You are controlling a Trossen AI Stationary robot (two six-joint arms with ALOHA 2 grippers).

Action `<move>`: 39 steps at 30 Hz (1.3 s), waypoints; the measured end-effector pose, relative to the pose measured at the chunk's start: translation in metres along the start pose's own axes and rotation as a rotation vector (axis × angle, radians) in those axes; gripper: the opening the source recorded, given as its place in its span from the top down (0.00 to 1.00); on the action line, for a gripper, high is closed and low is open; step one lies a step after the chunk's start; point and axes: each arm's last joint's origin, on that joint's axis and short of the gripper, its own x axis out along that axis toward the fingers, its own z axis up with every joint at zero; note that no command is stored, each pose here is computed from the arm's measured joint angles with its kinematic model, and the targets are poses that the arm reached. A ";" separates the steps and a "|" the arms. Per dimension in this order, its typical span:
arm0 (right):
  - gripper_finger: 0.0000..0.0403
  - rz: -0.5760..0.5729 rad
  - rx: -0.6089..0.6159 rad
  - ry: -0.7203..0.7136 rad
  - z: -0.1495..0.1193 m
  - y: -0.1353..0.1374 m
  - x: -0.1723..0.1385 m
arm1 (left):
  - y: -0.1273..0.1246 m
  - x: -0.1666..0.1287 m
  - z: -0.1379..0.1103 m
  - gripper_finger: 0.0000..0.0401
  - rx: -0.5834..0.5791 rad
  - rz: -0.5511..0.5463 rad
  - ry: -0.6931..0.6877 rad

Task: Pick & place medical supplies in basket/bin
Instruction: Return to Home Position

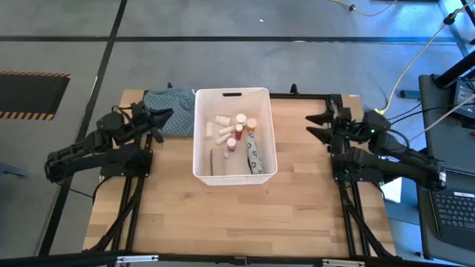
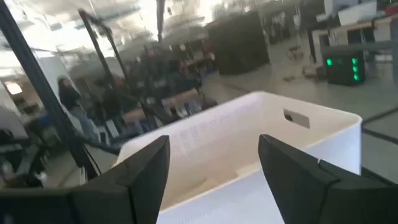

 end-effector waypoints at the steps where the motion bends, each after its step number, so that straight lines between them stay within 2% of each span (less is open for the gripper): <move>1: 0.38 0.007 0.005 -0.022 -0.005 -0.002 0.000 | 0.002 -0.003 -0.004 0.91 -0.008 0.015 -0.014; 8: 0.38 0.046 0.018 -0.106 -0.032 -0.009 -0.008 | 0.013 -0.014 -0.029 0.94 -0.059 0.031 -0.075; 16: 0.38 0.085 0.020 -0.194 -0.054 -0.013 -0.022 | 0.018 -0.001 -0.061 0.95 -0.049 0.066 -0.010; 18: 0.38 0.094 0.022 -0.214 -0.058 -0.014 -0.025 | 0.018 0.001 -0.065 0.94 -0.064 0.045 -0.035; 26: 0.38 0.073 0.015 -0.187 -0.073 -0.020 -0.021 | 0.025 0.011 -0.099 0.95 -0.085 0.060 -0.003; 31: 0.38 0.062 -0.004 -0.175 -0.089 -0.027 -0.018 | 0.025 0.012 -0.100 0.95 -0.059 0.050 -0.022; 39: 0.38 -0.026 -0.059 -0.158 -0.092 -0.030 -0.017 | 0.026 0.013 -0.102 0.94 -0.028 0.072 -0.006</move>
